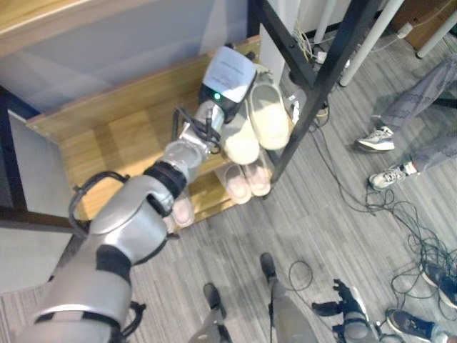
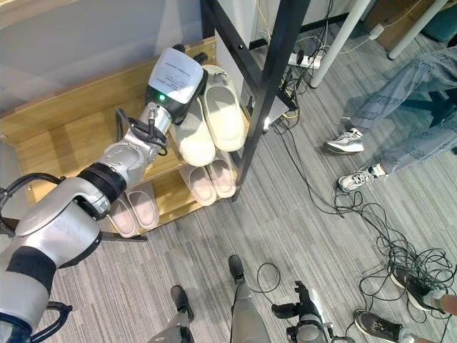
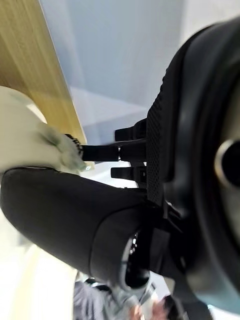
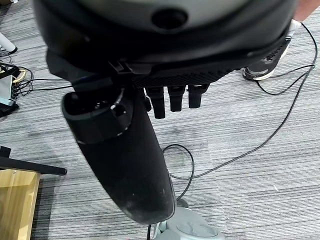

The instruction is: Arrange the slippers neatly on the shoe rack.

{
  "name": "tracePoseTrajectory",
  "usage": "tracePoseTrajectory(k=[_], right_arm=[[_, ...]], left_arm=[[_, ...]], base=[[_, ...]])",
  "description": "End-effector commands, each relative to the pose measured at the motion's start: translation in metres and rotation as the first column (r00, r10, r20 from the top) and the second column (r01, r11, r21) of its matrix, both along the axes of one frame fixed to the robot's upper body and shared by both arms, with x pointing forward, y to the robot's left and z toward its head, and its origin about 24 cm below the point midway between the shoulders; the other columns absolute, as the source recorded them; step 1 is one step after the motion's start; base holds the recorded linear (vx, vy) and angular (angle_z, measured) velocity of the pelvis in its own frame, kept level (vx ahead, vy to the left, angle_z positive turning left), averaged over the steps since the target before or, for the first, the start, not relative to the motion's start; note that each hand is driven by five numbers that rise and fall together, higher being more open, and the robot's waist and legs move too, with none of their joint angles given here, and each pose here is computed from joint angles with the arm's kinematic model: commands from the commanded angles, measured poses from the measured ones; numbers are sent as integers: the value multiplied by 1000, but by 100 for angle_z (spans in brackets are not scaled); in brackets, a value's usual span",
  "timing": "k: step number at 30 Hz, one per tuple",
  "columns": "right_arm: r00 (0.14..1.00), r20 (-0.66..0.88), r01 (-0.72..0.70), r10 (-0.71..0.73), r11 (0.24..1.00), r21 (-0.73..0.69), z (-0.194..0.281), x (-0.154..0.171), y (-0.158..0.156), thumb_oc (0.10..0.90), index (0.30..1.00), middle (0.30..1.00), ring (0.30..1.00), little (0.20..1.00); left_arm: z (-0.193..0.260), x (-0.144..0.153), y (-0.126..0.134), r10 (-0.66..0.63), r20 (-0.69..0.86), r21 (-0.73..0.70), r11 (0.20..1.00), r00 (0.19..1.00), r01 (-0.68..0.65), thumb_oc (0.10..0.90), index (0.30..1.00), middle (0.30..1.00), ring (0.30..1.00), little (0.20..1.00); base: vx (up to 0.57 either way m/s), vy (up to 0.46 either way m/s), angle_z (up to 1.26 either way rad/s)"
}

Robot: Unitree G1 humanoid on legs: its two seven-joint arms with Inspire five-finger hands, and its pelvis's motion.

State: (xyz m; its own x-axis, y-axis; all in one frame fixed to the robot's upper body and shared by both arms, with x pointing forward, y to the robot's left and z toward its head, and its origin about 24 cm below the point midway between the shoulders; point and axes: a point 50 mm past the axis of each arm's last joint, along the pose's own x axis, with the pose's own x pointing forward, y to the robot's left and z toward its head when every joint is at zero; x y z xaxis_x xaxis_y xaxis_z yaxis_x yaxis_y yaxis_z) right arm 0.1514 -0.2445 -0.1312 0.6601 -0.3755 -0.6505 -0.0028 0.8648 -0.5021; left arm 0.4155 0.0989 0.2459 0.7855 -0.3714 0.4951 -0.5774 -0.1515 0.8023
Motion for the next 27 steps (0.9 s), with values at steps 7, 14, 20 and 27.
tracePoseTrajectory(k=[7, 14, 20, 27], right_arm=[[1000, 15, -10, 12, 995, -95, 14, 16, -25, 800, 900, 900, 900, 900], [1000, -15, -20, 19, 995, -99, 10, 13, -23, 800, 900, 900, 900, 900], [998, -66, -18, 12, 996, -83, 3, 0, -22, 800, 900, 900, 900, 900], [995, -94, -34, 27, 996, -82, 1, -3, -21, 800, 900, 900, 900, 900]], left_arm=[[91, -9, -14, -23, 223, -104, 993, 974, 48, 800, 900, 900, 900, 900], [85, -7, 6, -21, 153, -223, 973, 988, 55, 800, 900, 900, 900, 900], [70, -5, 19, -11, 140, -258, 965, 990, 47, 800, 900, 900, 900, 900], [58, -3, 29, 31, 120, -187, 982, 992, -8, 800, 900, 900, 900, 900]], base=[[-22, -20, 0], [0, 0, 0], [0, 0, 0], [0, 0, 0]])
